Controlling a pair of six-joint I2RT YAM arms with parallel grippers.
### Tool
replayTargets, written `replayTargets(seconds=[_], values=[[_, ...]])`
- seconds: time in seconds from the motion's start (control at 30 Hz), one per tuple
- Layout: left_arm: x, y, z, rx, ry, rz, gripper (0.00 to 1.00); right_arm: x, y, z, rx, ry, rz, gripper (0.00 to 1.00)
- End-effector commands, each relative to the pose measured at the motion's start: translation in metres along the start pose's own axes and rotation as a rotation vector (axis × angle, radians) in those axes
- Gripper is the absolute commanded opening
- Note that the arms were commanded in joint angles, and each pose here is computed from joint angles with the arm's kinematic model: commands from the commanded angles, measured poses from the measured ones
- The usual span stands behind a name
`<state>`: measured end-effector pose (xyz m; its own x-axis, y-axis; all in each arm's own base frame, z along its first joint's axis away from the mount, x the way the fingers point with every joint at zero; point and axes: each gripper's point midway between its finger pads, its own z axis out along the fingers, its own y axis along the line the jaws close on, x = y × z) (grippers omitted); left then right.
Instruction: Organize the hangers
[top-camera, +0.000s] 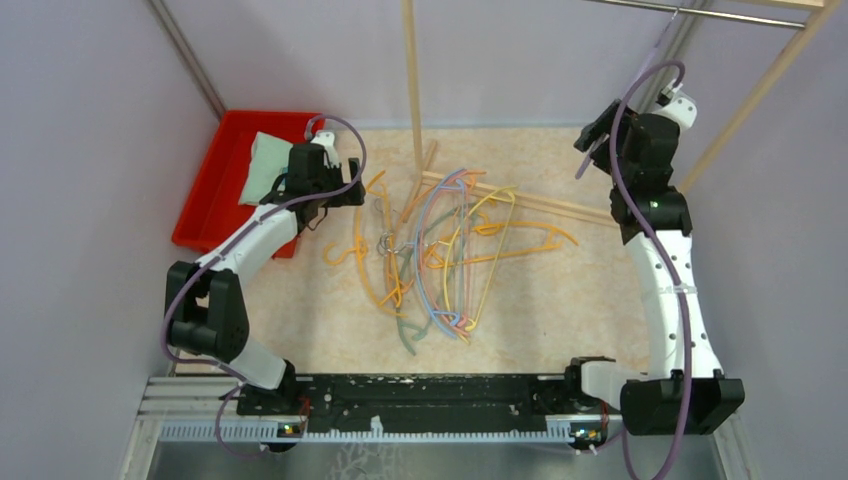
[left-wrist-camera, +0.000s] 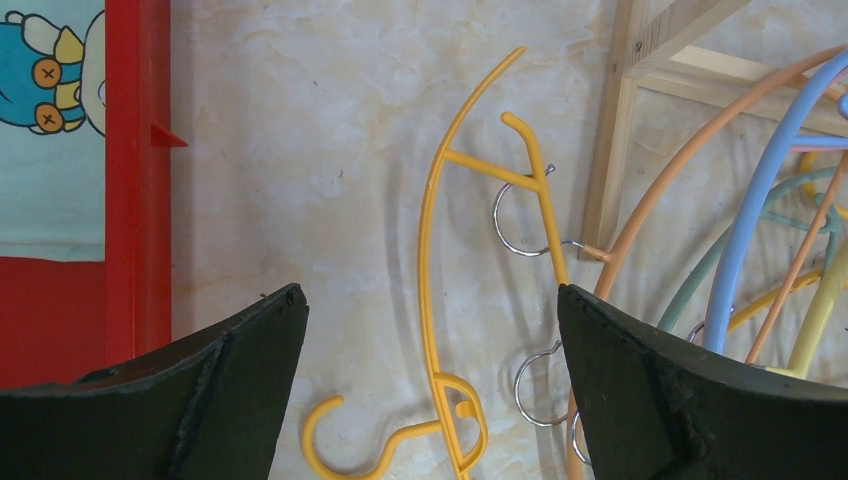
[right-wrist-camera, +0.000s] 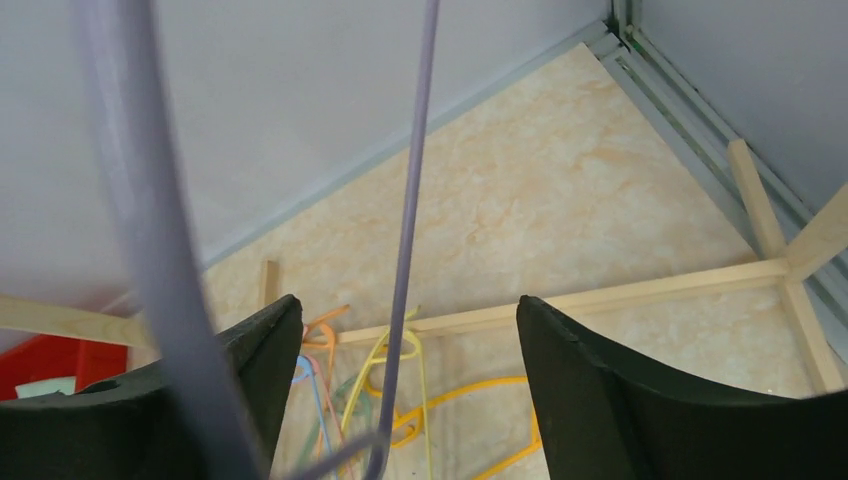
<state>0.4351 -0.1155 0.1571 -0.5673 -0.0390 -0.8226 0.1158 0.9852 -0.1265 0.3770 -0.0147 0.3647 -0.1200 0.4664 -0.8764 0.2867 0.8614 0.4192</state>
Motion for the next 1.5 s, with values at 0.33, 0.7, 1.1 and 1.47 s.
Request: replayTargets(seconds=[0.33,0.7,1.1,1.47], values=[[-0.030,-0.005,0.003,0.015,-0.064,0.007,1.00,-0.103,0.004,-0.109,-0.021,-0.276,-0.046,0.95],[-0.021,-0.010,0.015,0.039,-0.040,-0.025,1.00,-0.151,0.048,-0.174,-0.289,-0.497,-0.224,0.97],[-0.012,-0.006,0.024,0.020,-0.019,-0.016,1.00,-0.011,0.152,-0.122,-0.759,0.033,-0.336,0.74],[0.002,-0.002,0.028,0.002,0.004,-0.038,1.00,0.249,0.186,-0.101,-0.785,0.599,-0.597,0.47]])
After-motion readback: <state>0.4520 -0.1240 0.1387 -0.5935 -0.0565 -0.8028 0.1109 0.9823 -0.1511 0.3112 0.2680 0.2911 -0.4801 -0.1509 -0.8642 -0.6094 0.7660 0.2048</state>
